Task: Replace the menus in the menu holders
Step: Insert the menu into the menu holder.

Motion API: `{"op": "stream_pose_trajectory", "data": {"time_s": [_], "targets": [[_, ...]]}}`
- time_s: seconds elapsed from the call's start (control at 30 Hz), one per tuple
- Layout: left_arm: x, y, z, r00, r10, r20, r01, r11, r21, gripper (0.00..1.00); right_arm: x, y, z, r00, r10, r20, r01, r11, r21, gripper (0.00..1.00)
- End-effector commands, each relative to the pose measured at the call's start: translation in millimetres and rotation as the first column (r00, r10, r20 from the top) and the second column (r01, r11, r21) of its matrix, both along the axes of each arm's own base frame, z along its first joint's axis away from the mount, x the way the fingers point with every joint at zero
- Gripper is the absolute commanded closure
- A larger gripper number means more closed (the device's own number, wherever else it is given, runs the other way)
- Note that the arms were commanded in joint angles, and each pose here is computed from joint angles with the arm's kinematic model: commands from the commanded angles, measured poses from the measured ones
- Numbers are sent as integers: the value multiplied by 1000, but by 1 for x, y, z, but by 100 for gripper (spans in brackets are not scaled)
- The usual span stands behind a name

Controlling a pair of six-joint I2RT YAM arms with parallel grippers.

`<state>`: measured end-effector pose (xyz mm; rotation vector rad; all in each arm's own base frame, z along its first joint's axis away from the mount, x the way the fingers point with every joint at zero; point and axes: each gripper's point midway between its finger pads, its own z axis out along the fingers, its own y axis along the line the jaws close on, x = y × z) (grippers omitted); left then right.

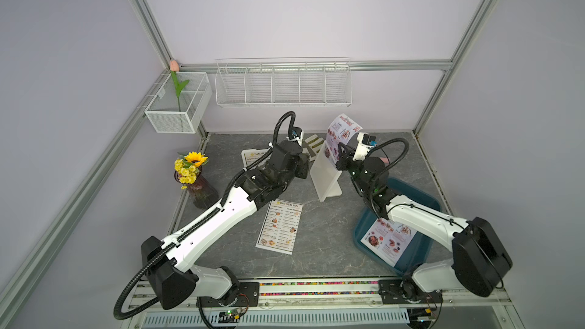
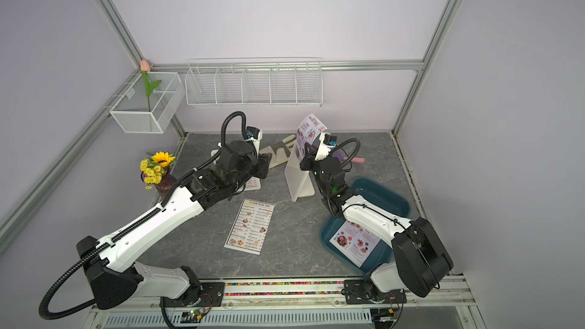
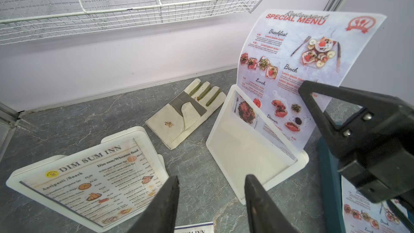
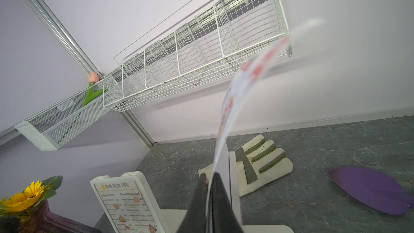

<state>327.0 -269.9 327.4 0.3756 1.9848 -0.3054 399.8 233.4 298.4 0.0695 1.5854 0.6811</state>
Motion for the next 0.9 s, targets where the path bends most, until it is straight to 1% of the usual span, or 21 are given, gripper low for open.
{"op": "stream_pose_trajectory", "data": {"time_s": [0.0, 0.07, 0.13, 0.3, 0.43, 0.53, 0.73, 0.87], "targets": [[-1, 4, 6, 1000, 16, 14, -16, 1000, -13, 50, -6, -1, 5, 1000, 22, 19, -22, 1000, 0, 86], [-1, 4, 7, 1000, 15, 14, -15, 1000, -13, 50, -8, 2, 5, 999, 42, 19, -42, 999, 0, 83], [-1, 5, 6, 1000, 16, 13, -15, 1000, -11, 50, -10, 3, 6, 998, 57, 14, -57, 998, -2, 81], [-1, 3, 6, 1000, 13, 12, -13, 1000, -12, 50, -16, 3, 5, 997, 75, -4, -75, 997, -18, 81], [0, 3, 5, 1000, 12, 10, -12, 1000, -15, 50, -20, 3, 0, 996, 83, -40, -85, 995, -46, 82], [-1, 3, 5, 1000, 11, 10, -11, 1000, -18, 50, -23, 4, -8, 993, 95, -76, -100, 993, -66, 83], [-1, 2, 7, 1000, 10, 12, -10, 1000, -27, 50, -27, 6, -23, 987, 99, -127, -112, 989, -100, 89], [-1, 3, 7, 1000, 12, 11, -11, 1000, -28, 50, -29, 5, -26, 985, 99, -138, -115, 986, -118, 91]]}}
